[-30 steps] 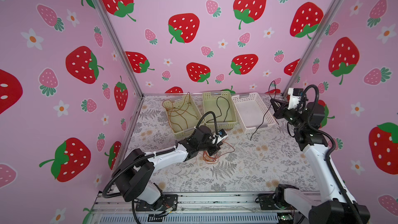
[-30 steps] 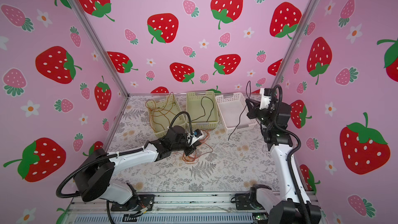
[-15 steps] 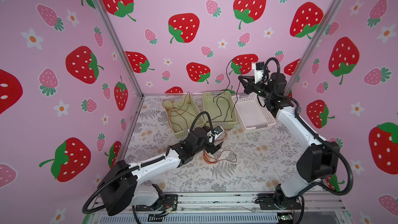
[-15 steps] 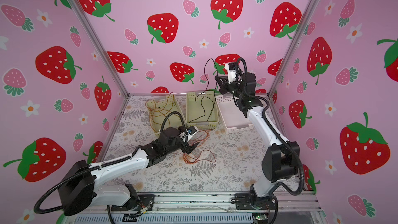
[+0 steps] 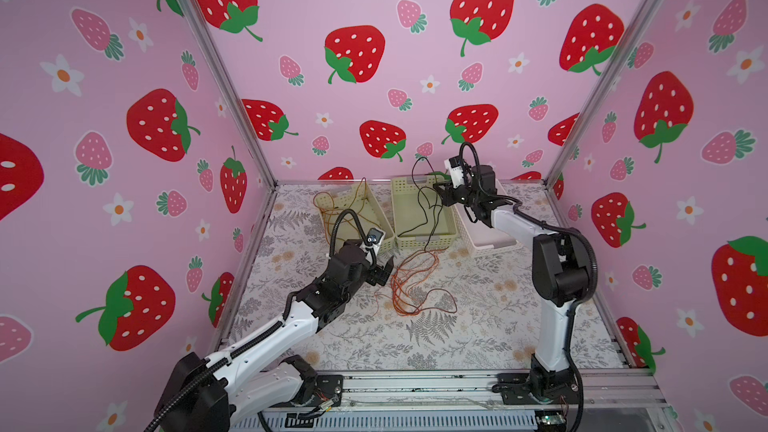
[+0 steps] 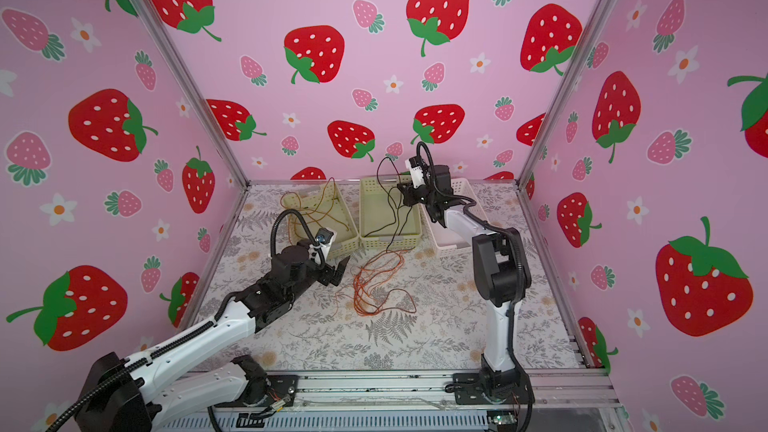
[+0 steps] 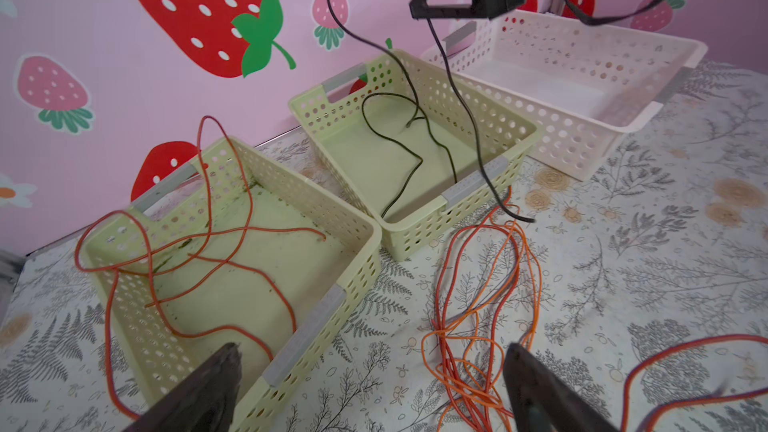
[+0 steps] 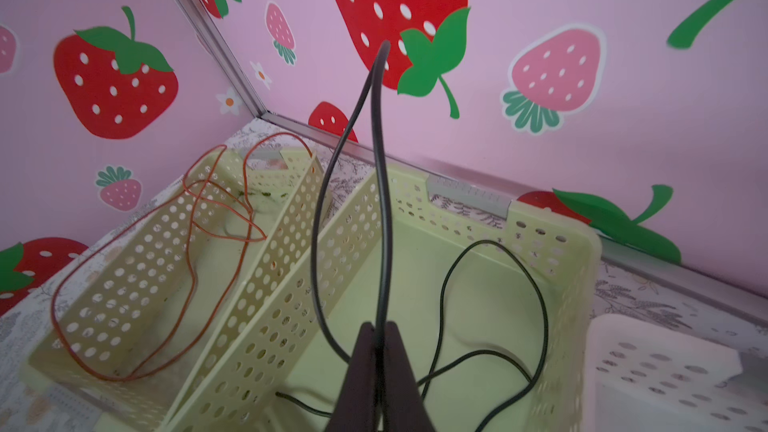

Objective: Untangle the cables
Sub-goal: 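Carry the black wire over the middle pale green basket with the right gripper, then open the right gripper to drop the black wire into the middle basket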

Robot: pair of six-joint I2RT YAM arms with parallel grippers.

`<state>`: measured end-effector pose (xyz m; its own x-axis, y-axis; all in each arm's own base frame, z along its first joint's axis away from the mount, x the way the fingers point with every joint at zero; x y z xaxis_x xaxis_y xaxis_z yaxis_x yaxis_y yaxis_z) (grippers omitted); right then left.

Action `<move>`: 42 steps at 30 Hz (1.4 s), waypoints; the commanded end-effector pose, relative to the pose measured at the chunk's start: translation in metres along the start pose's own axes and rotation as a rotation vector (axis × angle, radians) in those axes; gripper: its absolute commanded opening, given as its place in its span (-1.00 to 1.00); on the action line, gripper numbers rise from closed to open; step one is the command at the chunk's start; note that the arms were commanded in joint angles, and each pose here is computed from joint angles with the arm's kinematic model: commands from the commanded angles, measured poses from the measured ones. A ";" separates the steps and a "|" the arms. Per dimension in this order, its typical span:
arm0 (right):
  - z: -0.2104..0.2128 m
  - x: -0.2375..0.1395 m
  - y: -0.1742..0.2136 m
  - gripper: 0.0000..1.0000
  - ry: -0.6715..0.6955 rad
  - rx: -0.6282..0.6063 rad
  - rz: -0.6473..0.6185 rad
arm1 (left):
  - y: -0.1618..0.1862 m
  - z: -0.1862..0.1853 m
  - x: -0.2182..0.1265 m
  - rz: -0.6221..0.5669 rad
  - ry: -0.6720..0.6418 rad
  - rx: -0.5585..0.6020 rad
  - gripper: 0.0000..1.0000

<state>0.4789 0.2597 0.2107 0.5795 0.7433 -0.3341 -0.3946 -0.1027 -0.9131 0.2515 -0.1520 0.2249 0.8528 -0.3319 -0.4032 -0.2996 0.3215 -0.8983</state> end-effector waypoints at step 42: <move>0.026 -0.021 -0.002 0.67 0.267 -0.149 0.108 | 0.051 -0.029 0.073 0.451 0.192 -0.317 0.42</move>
<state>0.4605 0.2596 0.2438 0.7689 0.4939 -0.4059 -0.3349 -0.2296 -0.9139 0.2797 -0.1803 0.1397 0.5552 -0.3621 -0.7487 -0.7042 0.2743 -0.6549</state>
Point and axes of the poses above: each gripper's point midway between its finger pads, its own x axis out along the fingers, its own z axis along the line the jaws close on, y = z × x, the point moved 7 cm from there along -x, back along the fingers, and after that the axes turned 1 degree about x, right-handed, at the moved point
